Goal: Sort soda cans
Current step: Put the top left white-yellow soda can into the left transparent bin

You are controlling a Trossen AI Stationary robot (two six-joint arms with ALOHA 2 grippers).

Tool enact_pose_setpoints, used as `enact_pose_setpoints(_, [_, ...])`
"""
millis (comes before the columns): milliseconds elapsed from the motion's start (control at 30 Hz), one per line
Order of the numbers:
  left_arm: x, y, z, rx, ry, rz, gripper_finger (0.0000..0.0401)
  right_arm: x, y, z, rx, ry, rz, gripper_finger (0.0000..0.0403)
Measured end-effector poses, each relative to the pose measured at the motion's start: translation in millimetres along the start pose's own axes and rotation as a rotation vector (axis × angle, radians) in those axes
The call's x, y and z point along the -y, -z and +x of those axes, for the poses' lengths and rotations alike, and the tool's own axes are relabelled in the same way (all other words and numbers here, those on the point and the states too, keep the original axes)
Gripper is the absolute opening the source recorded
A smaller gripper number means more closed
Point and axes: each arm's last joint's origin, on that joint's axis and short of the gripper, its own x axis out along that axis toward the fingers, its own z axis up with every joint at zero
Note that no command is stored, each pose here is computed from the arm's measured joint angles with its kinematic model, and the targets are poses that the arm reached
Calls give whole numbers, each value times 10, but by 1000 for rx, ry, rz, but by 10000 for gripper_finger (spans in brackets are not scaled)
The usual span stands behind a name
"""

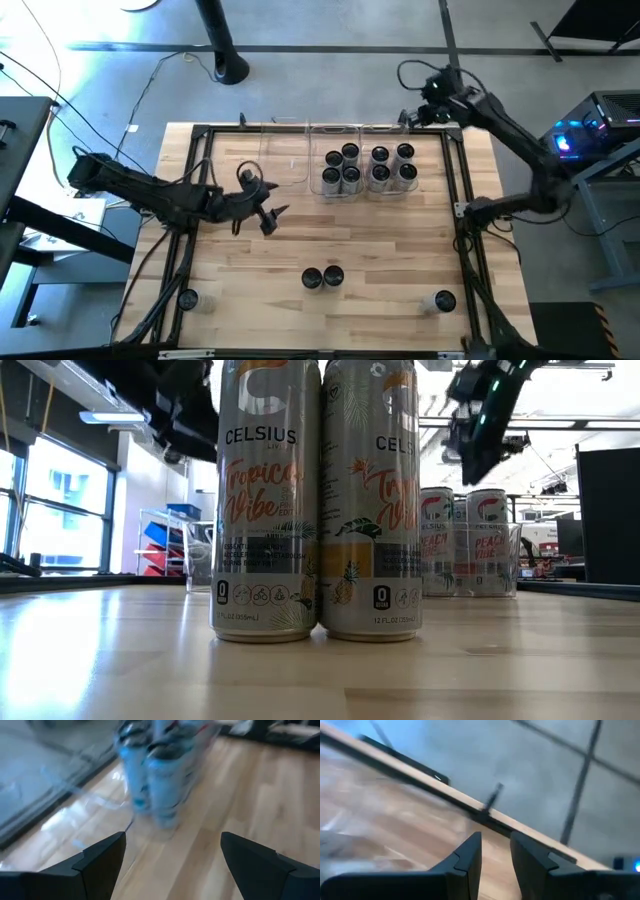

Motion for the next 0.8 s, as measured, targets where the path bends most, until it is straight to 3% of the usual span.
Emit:
enact_pose_setpoints(100, [229,11,-125,81,58,76,319,-195,196,-400,125,-87,-64,96])
enact_pose_setpoints(233, [628,90,-292,198,160,221,319,-443,630,-800,336,-295,-102,96])
enact_pose_setpoints(433, [1073,352,-309,260,212,385,319,-776,1379,-933,657,-780,-142,96])
enact_pose_setpoints(500, [1139,447,-236,228,230,371,319,-877,1580,-930,769,-932,-150,96])
enact_pose_setpoints(600, [1202,500,-107,207,258,250,319,-1005,1835,-913,933,-1090,-196,96])
enact_pose_setpoints(800, [1278,515,-53,160,457,166,319,-1150,2136,-836,1042,-1189,-244,96])
